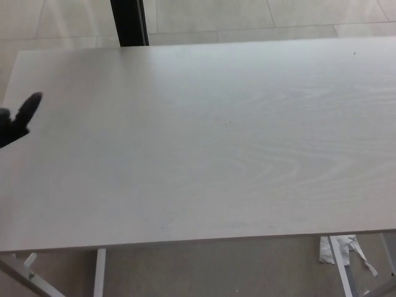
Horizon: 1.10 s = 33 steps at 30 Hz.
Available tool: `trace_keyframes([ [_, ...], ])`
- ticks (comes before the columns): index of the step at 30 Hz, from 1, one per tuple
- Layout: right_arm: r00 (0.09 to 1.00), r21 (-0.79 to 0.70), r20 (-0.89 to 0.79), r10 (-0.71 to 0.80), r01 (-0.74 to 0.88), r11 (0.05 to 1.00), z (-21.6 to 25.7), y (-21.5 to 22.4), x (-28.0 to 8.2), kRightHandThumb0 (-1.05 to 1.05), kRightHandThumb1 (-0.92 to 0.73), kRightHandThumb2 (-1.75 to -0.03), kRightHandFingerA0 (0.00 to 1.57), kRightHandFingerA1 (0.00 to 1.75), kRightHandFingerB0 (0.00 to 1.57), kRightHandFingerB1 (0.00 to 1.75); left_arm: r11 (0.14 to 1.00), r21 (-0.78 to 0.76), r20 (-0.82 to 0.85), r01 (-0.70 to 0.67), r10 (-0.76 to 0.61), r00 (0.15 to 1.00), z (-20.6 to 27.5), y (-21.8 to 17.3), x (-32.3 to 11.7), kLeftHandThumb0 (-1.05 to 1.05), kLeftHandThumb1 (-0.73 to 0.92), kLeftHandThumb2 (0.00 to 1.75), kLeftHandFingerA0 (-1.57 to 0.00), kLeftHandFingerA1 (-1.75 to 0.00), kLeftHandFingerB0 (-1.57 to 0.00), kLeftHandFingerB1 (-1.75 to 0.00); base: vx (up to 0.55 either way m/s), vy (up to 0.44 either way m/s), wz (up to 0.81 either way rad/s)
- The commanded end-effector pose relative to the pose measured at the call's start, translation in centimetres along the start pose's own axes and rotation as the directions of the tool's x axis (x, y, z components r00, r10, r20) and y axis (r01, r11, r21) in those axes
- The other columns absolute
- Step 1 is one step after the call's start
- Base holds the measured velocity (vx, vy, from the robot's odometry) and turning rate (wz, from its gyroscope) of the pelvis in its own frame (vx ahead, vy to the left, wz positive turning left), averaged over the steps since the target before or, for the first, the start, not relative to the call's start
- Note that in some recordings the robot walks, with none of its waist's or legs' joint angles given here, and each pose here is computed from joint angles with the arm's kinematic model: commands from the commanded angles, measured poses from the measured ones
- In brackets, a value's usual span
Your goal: Pick up a bottle and hand it
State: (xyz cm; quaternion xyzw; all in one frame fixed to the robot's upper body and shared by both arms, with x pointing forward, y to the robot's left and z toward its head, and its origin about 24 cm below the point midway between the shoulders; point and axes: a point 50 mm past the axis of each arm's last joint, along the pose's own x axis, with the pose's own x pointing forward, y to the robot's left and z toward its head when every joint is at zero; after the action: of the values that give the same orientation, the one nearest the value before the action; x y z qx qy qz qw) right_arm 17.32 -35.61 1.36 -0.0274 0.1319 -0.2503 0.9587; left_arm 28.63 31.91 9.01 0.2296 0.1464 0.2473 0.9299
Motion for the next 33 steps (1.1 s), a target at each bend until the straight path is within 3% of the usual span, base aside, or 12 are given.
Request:
trace_keyframes([
  [1, 0.993, -0.039, 0.003, -0.116, 0.116, 0.992, -0.1, -4.8, -0.7, -0.56, -0.63, -0.65, 0.42, 0.76, 0.37, 0.57, 0.821, -0.316, -0.273, -0.476, 0.402, 0.874, -12.3, 23.0, -10.3, -0.85, 0.51, 0.97, -0.49, -0.83, -0.17, -0.67, 0.0, 0.0, 0.0],
  [2, 0.992, -0.05, 0.006, -0.125, 0.126, 0.991, -0.1, -4.8, -0.6, -0.57, -0.63, -0.63, 0.42, 0.75, 0.36, 0.55, 0.8, -0.324, -0.324, -0.505, 0.408, 0.854, -13.7, 23.0, -10.5, -0.84, 0.69, 0.6, -0.48, -0.89, -0.12, -0.73, 0.0, 0.0, 0.0],
  [7, 0.992, -0.04, -0.003, -0.122, 0.122, 0.992, -0.2, -4.8, -0.7, -0.56, -0.64, -0.64, 0.43, 0.75, 0.33, 0.54, 0.824, -0.268, -0.483, -0.5, 0.334, 0.809, -18.9, 20.3, -11.4, -0.83, 0.51, 0.93, -0.39, -0.81, -0.08, -0.66, 0.0, 0.0, 0.0],
  [11, 0.993, -0.042, -0.003, -0.12, 0.12, 0.992, -0.5, -4.9, -0.7, -0.59, -0.64, -0.63, 0.43, 0.75, 0.32, 0.55, 0.92, -0.183, -0.592, -0.348, 0.18, 0.785, -21.8, 17.1, -12.3, -0.79, 0.58, 0.58, -0.47, -1.02, -0.06, -0.87, 0.0, 0.0, 0.0],
  [14, 0.992, -0.037, -0.002, -0.128, 0.128, 0.991, -0.5, -4.9, -0.7, -0.59, -0.48, -0.94, 0.45, 0.73, 0.32, 0.62, 0.971, -0.158, -0.6, -0.178, 0.049, 0.799, -22.7, 15.2, -12.3, -0.9, 0.49, 0.88, -0.43, -0.81, -0.16, -0.67, 0.0, 0.0, 0.0],
  [15, 0.992, -0.037, -0.001, -0.127, 0.127, 0.991, -0.5, -4.9, -0.7, -0.59, -0.64, -0.62, 0.43, 0.75, 0.34, 0.57, 0.983, -0.152, -0.577, -0.106, -0.002, 0.817, -22.7, 14.6, -12.3, -0.84, 0.6, 0.58, -0.39, -0.88, -0.14, -0.74, 0.0, 0.0, 0.0],
  [17, 0.992, -0.04, 0.003, -0.123, 0.123, 0.992, -0.6, -4.9, -0.7, -0.59, -0.48, -0.95, 0.41, 0.73, 0.31, 0.62, 0.975, -0.201, -0.551, -0.09, -0.037, 0.833, -22.7, 14.0, -12.3, -0.87, 0.56, 0.58, -0.47, -0.85, -0.26, -0.71, 0.0, 0.0, 0.0],
  [22, 0.993, -0.034, 0.008, -0.119, 0.12, 0.992, -0.5, -4.9, -0.8, -0.61, -0.64, -0.62, 0.39, 0.76, 0.31, 0.6, 0.983, -0.173, -0.528, -0.056, -0.045, 0.848, -22.3, 13.7, -12.3, -0.88, 0.59, 0.59, -0.67, -0.75, -0.42, -0.65, 0.0, 0.0, 0.0],
  [23, 0.993, -0.016, 0.007, -0.122, 0.122, 0.992, -0.6, -4.9, -0.8, -0.61, -0.47, -0.94, 0.42, 0.73, 0.31, 0.62, 0.973, -0.212, -0.519, -0.092, -0.033, 0.854, -22.1, 13.8, -12.2, -0.83, 0.56, 0.58, -0.67, -0.76, -0.45, -0.64, 0.0, 0.0, 0.0],
  [29, 0.992, -0.031, -0.002, -0.124, 0.124, 0.992, -0.8, -5.0, -0.6, -0.59, -0.47, -0.94, 0.43, 0.73, 0.32, 0.63, 0.968, -0.221, -0.45, -0.116, 0.004, 0.893, -20.9, 14.2, -10.7, -0.87, 0.6, 0.59, -0.66, -0.77, -0.57, -0.6, 0.0, 0.0, 0.0],
  [30, 0.992, -0.028, 0.002, -0.127, 0.127, 0.992, -0.8, -5.1, -0.6, -0.59, -0.64, -0.63, 0.41, 0.76, 0.33, 0.6, 0.964, -0.24, -0.448, -0.11, -0.01, 0.894, -20.5, 14.0, -10.1, -0.86, 0.41, 0.91, -0.67, -0.75, -0.55, -0.64, 0.0, 0.0, 0.0],
  [33, 0.992, -0.033, -0.001, -0.126, 0.126, 0.992, -0.8, -5.2, -0.7, -0.6, -0.48, -0.95, 0.41, 0.72, 0.3, 0.62, 0.963, -0.253, -0.444, -0.095, -0.029, 0.896, -20.1, 13.8, -9.5, -0.87, 0.56, 0.58, -0.71, -0.72, -0.54, -0.61, 0.0, 0.0, 0.0],
])
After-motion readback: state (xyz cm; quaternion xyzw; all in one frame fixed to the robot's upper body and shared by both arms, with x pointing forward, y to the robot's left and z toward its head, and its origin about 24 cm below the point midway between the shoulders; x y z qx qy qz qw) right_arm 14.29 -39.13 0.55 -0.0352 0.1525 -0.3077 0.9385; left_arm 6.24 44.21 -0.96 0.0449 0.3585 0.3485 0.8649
